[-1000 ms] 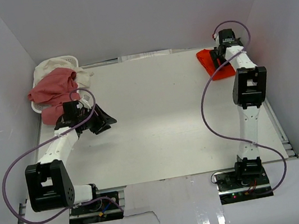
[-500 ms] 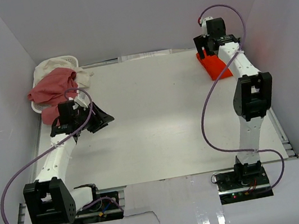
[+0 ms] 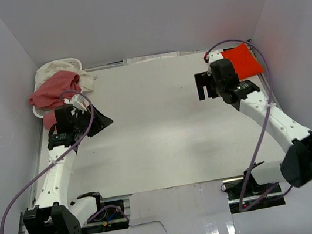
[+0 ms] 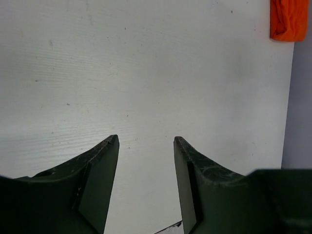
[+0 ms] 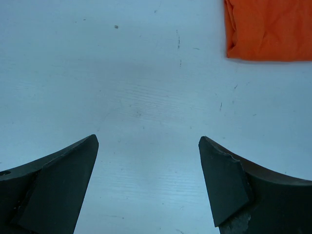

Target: Fold and stack the t-shirts

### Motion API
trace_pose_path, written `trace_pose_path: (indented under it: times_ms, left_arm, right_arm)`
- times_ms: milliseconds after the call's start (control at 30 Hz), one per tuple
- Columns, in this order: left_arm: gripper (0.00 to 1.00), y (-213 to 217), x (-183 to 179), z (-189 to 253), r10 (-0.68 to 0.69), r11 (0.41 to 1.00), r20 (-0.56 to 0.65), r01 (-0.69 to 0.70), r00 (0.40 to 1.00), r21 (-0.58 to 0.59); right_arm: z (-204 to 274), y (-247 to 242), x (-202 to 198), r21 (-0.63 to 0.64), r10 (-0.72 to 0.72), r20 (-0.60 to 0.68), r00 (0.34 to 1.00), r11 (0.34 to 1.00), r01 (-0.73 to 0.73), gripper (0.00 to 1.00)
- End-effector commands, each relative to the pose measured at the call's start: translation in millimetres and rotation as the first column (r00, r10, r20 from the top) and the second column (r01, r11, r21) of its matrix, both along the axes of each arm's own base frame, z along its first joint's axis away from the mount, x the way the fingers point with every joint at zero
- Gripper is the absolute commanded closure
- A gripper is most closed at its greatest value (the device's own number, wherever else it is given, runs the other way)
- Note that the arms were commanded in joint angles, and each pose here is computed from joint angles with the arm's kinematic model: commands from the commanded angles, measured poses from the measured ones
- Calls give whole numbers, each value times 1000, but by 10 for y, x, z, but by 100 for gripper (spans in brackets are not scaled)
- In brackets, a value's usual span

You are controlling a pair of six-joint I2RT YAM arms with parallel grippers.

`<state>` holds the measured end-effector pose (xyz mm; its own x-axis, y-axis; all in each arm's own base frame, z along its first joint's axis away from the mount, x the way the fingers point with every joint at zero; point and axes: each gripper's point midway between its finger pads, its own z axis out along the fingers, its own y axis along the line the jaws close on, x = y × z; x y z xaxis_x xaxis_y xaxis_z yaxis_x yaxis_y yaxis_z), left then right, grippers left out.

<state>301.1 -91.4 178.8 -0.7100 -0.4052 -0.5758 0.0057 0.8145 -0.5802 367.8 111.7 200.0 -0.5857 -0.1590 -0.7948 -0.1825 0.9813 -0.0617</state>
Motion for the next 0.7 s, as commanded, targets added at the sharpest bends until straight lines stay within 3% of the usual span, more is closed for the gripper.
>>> trace_pose_path:
  times_ms: [0,100,133,267,533,567,633,667]
  left_arm:
    - [40,108,-46,98,28,998,60,-31,998,52]
    - [40,147,-77,129,42,996,81,-48,996,69]
    - [40,167,-82,125,50,995,85,-57,995,77]
    - [40,222,-92,110,64,992,98,-75,993,106]
    - [40,174,-83,40,38,995,80,-46,996,93]
    - [31,166,-87,45,31,995,83,-38,996,92]
    - [23,173,-89,56,34,995,89,-43,995,95]
    - [13,182,-98,74,40,994,96,-49,995,97]
  right_arm:
    - [72,-89,-238,72,-91,60,994,994,87,10]
    - [-117,-140,-580,109,-85,60,995,991,79,10]
    - [-40,-171,-652,137,-87,112,990,988,72,10]
    - [-382,-306,-932,125,-94,92,991,989,83,10]
    - [-379,-349,-1005,139,-110,104,988,986,95,10]
    - [-385,-357,-1005,136,-115,101,988,986,101,10]
    - [-392,-363,-1001,137,-124,97,988,984,110,10]
    - [-391,-367,-1004,138,-126,98,987,984,112,10]
